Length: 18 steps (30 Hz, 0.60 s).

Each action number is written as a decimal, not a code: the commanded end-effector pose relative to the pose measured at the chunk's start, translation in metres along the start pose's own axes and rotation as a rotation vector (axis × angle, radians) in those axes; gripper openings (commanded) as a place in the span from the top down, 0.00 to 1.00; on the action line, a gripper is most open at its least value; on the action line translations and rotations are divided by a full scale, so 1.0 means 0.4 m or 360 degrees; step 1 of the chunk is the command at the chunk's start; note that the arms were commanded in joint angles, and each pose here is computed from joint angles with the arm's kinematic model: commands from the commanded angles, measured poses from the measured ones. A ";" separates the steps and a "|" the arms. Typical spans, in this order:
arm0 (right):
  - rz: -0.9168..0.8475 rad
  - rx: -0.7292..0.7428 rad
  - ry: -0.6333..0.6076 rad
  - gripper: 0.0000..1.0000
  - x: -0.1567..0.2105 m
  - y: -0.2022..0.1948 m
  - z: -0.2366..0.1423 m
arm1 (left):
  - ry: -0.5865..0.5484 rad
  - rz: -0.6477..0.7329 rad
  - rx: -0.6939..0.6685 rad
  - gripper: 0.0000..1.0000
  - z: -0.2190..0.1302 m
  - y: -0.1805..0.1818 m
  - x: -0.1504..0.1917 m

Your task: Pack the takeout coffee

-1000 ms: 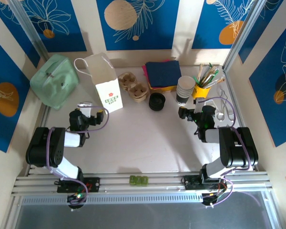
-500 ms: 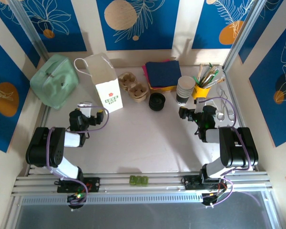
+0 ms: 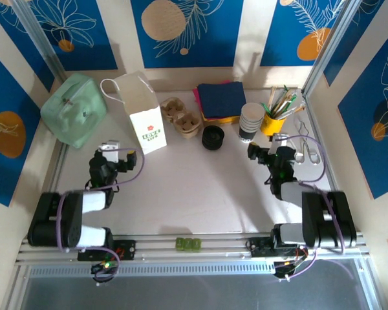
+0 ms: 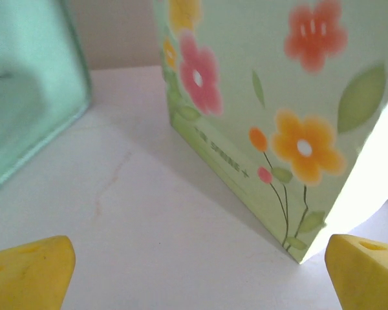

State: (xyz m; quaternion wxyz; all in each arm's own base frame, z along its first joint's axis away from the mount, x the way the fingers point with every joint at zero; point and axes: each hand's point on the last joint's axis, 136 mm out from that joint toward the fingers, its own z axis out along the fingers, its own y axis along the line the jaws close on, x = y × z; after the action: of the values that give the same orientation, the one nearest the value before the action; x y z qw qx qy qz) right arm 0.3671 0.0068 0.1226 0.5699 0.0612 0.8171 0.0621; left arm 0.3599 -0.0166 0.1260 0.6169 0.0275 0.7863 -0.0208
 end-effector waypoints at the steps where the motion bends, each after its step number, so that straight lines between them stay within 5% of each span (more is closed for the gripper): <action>1: 0.0323 0.0296 0.0097 0.01 -0.047 -0.069 -0.051 | 0.0061 -0.0170 -0.0208 0.01 -0.047 0.058 -0.018; 4: 0.0714 0.0410 0.0284 0.01 -0.053 -0.101 -0.115 | 0.0149 -0.0283 -0.0341 0.01 -0.101 0.088 -0.037; 10: 0.0918 -0.0055 0.0492 0.00 -0.138 0.031 -0.195 | 0.0213 -0.0719 -0.0462 0.01 -0.232 0.102 -0.076; 18: 0.0806 -0.0164 0.0790 0.11 -0.242 0.132 -0.204 | 0.0210 -0.0771 0.0195 0.01 -0.303 -0.070 -0.237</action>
State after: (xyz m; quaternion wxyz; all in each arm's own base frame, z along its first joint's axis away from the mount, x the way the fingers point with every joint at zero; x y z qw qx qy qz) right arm 0.3381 0.0195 0.2576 0.3997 0.2306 0.8519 0.2476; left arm 0.2740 -0.0085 0.2376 0.5836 -0.1645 0.7821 -0.1437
